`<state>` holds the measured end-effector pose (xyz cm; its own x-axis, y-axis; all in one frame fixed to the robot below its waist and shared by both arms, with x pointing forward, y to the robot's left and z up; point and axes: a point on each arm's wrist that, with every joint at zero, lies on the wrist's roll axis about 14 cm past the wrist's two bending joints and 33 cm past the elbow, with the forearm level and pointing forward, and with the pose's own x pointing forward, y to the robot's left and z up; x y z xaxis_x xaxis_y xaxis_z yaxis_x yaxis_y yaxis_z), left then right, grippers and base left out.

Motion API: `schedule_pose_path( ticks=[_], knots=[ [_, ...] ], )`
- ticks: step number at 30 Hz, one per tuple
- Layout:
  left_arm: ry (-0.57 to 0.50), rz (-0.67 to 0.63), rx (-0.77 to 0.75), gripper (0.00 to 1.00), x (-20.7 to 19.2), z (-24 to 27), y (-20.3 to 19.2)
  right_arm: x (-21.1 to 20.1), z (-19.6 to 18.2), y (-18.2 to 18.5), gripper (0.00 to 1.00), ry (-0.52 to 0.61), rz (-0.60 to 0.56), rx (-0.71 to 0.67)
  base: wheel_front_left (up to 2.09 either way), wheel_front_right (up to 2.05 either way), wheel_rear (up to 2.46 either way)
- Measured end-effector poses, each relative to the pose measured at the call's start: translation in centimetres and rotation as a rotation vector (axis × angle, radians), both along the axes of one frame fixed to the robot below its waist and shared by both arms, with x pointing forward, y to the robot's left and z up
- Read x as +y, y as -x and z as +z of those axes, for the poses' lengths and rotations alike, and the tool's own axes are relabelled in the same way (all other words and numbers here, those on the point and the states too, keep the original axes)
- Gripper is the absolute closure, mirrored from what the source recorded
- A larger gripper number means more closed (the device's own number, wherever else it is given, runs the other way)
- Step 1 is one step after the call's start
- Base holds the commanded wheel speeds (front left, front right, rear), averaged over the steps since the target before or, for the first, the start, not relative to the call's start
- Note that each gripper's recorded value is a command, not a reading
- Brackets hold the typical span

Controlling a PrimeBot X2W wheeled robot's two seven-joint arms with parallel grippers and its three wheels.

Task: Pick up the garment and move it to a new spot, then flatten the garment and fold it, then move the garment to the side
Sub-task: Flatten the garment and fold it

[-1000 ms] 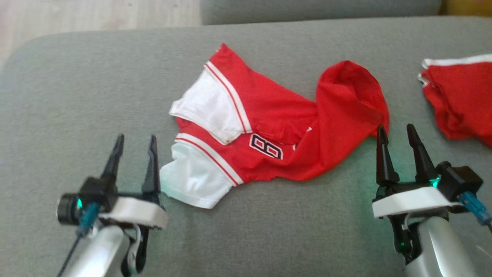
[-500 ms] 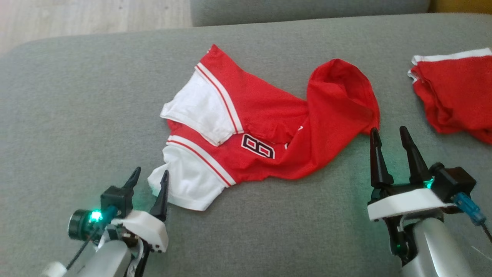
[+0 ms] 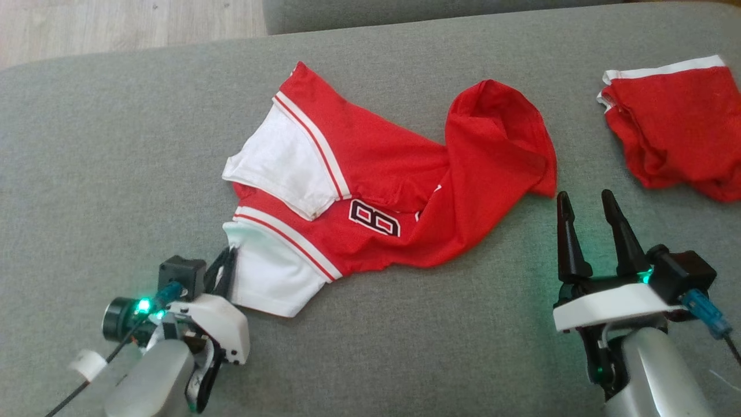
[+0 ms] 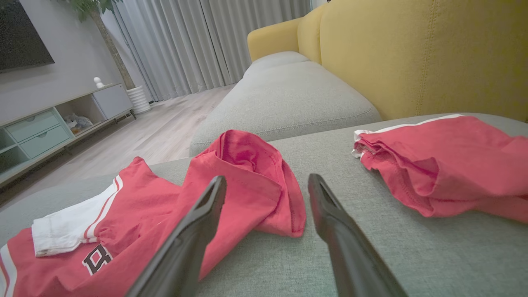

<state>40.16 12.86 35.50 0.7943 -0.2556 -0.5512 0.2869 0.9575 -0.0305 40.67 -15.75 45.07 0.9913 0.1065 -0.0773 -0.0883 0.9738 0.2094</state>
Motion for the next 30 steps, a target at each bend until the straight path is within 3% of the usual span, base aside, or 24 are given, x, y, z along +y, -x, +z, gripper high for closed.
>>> schedule_pose_path(
  ticks=[12, 22, 23, 24, 30],
  knots=[
    [0.003, 0.171, -0.197, 1.00, 3.7, 3.4, -1.6, 0.9, 0.7, -0.3, 0.00, -0.004, 0.024, -0.019, 0.00, 0.00, 0.00],
    [-0.055, 0.421, -0.317, 1.00, 11.0, 6.5, -2.2, 2.2, 0.4, -0.5, 0.00, -0.008, 0.061, -0.011, 0.00, 0.00, 0.00],
    [-0.059, 0.425, -0.315, 0.41, 11.2, 6.4, -2.1, 2.3, 0.3, -0.4, 0.00, -0.008, 0.064, -0.007, 0.00, 0.00, 0.00],
    [-0.064, 0.424, -0.302, 0.00, 11.2, 6.0, -1.7, 2.4, 0.2, -0.4, 0.00, -0.008, 0.066, -0.003, 0.00, 0.00, 0.00],
    [-0.051, 0.414, -0.302, 0.00, 10.6, 5.9, -0.8, 2.9, -0.4, -0.4, 0.00, 0.000, 0.084, 0.014, 0.00, 0.00, 0.00]
  ],
)
